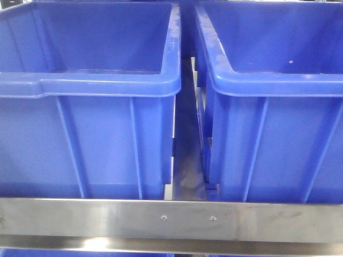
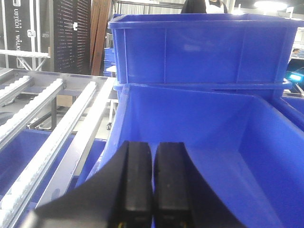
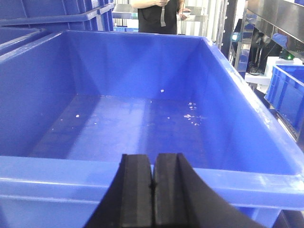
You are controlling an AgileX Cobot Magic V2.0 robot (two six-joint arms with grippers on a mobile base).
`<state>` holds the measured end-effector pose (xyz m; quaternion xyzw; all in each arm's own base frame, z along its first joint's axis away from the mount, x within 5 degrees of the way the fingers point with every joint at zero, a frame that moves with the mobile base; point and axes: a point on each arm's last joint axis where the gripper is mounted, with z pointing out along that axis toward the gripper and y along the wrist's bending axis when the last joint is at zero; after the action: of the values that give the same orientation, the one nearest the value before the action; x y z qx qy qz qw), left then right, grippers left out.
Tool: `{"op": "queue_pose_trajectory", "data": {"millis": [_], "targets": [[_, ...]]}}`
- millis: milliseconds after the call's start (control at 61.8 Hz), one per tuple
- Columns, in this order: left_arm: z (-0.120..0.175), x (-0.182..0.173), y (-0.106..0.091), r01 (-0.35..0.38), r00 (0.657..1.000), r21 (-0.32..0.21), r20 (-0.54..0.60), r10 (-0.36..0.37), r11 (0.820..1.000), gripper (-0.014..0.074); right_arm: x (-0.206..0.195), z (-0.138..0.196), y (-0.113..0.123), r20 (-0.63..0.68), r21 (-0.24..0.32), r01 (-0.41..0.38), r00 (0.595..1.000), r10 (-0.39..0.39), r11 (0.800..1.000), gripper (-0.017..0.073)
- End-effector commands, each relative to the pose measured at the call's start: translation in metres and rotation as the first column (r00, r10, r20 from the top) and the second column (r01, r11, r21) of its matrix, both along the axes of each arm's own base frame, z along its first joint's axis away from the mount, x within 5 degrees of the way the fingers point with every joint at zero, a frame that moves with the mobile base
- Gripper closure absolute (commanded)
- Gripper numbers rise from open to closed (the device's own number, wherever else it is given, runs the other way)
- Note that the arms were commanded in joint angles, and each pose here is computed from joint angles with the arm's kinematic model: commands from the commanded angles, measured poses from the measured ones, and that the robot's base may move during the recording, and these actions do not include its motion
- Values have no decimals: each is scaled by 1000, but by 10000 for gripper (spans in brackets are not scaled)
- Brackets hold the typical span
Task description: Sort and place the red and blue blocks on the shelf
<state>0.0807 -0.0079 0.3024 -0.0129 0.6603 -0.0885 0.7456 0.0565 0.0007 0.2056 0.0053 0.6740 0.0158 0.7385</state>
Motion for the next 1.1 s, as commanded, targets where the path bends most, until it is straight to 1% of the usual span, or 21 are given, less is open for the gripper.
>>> {"op": "queue_pose_trajectory", "data": {"millis": [0,227,275,388,469,534,647,696,777,809,842,874,906,923,971,1004,1084], "targets": [[16,-1,3,-25,995,-24,94,27,999,470,-5,18,-1,142,2,13,990,-13,1000,510],[15,-1,3,-26,995,-25,95,28,999,470,-5,18,-1,142,2,13,990,-13,1000,510],[14,-1,4,-35,993,-28,112,38,999,470,-5,18,-1,142,2,13,990,-13,1000,510],[1,-2,3,-41,994,37,102,37,998,470,-5,18,-1,142,2,13,990,-13,1000,510],[-13,-5,2,-42,996,106,86,33,994,470,-5,18,-1,142,2,13,990,-13,1000,510],[-26,-8,2,-39,997,130,69,30,991,470,-5,18,-1,142,2,13,990,-13,1000,510],[-45,-12,3,-37,998,134,55,30,990,470,-5,18,-1,142,2,13,990,-13,1000,510],[-54,-13,2,-37,999,159,46,30,987,470,-5,18,-1,142,2,13,990,-13,1000,510],[-71,-14,2,-30,999,226,17,27,974,470,-5,18,-1,142,2,13,990,-13,1000,510],[-77,-15,2,-28,1000,225,8,27,974,470,-5,18,-1,142,2,13,990,-13,1000,510],[-82,-16,2,-28,1000,209,12,26,978,470,-5,18,-1,142,2,13,990,-13,1000,510],[-87,-18,2,-27,1000,183,18,24,983,470,-5,18,-1,142,2,13,990,-13,1000,510],[-95,-20,3,-28,999,140,44,22,990,470,-5,18,-1,142,2,13,990,-13,1000,510],[-96,-21,3,-27,999,128,49,20,991,470,-5,18,-1,142,2,13,990,-13,1000,510],[-99,-24,2,-12,1000,130,4,12,991,470,-5,18,-1,142,2,13,990,-13,1000,510],[-100,-26,2,-14,1000,128,17,12,992,470,-5,18,-1,142,2,13,990,-13,1000,510],[-103,-24,2,-7,1000,133,-23,10,991,470,-5,18,-1,141,2,13,990,-13,1000,510]]}}
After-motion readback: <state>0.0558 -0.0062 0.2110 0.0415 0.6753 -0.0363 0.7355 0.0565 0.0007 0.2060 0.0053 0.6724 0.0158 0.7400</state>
